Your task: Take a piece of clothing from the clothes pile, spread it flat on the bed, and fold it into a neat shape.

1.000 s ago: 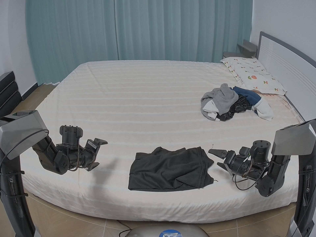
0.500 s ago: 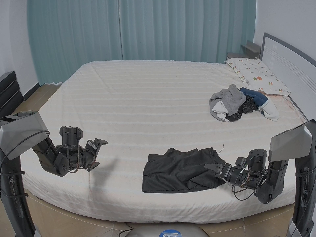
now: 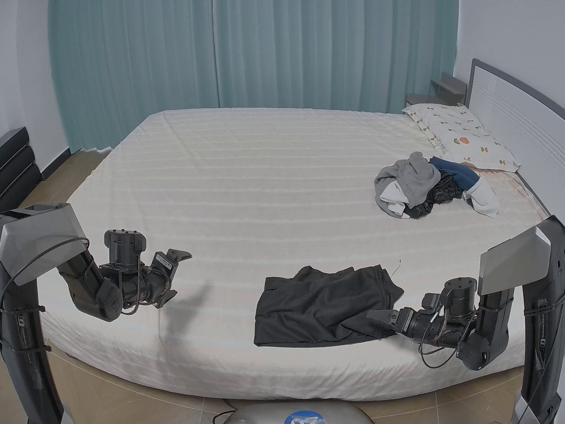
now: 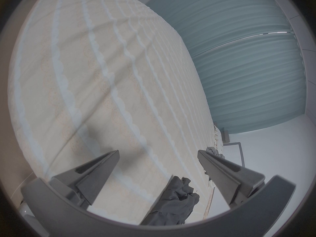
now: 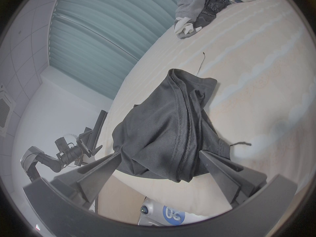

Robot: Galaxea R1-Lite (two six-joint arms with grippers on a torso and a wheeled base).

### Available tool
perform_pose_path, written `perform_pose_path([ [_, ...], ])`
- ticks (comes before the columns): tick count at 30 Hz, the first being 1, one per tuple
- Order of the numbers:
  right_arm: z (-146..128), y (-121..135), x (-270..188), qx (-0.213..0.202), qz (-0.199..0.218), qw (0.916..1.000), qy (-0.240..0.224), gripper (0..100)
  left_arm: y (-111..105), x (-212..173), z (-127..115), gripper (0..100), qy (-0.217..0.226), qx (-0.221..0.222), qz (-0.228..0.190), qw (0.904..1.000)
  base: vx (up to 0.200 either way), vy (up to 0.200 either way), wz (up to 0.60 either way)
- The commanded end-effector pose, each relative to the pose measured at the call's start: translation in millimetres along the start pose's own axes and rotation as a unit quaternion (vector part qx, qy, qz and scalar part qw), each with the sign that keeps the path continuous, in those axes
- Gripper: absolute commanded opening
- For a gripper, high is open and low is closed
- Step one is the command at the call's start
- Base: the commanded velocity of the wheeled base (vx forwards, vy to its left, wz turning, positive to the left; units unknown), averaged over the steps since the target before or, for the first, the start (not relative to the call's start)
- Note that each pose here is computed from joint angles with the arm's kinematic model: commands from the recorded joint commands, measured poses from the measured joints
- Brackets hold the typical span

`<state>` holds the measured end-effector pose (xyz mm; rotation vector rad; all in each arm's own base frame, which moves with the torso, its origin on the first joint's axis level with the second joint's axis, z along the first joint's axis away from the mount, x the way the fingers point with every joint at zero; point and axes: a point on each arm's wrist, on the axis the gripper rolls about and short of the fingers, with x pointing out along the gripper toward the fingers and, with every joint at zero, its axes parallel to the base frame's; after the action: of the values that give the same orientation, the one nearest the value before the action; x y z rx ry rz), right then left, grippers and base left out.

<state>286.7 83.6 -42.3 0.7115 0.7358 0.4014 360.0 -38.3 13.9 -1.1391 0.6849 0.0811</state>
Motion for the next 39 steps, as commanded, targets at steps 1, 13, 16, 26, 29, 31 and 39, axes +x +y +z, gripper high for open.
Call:
perform_pose_path([
  [1, -3, -2, 7, -0.001, 0.001, 1.0, 0.005, 100, 1, 1, 0, 100, 0.001, 0.0, 0.001, 1.0, 0.0, 0.0, 0.0],
  [13, -5, -11, 1, -0.026, -0.027, 0.999, 0.024, 0, 1, 1, 0, 100, 0.0, 0.001, 0.0, 1.0, 0.0, 0.0, 0.0],
  [16, 0, -11, -5, -0.023, -0.03, 0.9992, 0.014, 0, 1, 1, 0, 100, 0.0, 0.001, 0.0, 1.0, 0.0, 0.0, 0.0],
  [26, 14, -20, -22, -0.022, -0.046, 0.9986, -0.014, 0, 1, 1, 0, 100, 0.0, 0.001, 0.0, 1.0, 0.0, 0.0, 0.0],
  [29, 15, -23, -24, -0.027, -0.052, 0.9982, -0.014, 0, 1, 1, 0, 100, 0.0, 0.001, 0.0, 1.0, 0.0, 0.0, 0.0],
  [31, 16, -26, -24, -0.028, -0.055, 0.9979, -0.016, 0, 1, 1, 0, 100, 0.0, 0.001, 0.0, 1.0, 0.0, 0.0, 0.0],
  [39, 14, -29, -23, -0.038, -0.061, 0.9974, -0.008, 100, -1, 1, 1, 100, -0.002, -0.001, -0.003, 1.0, 0.0, 0.0, 0.0],
])
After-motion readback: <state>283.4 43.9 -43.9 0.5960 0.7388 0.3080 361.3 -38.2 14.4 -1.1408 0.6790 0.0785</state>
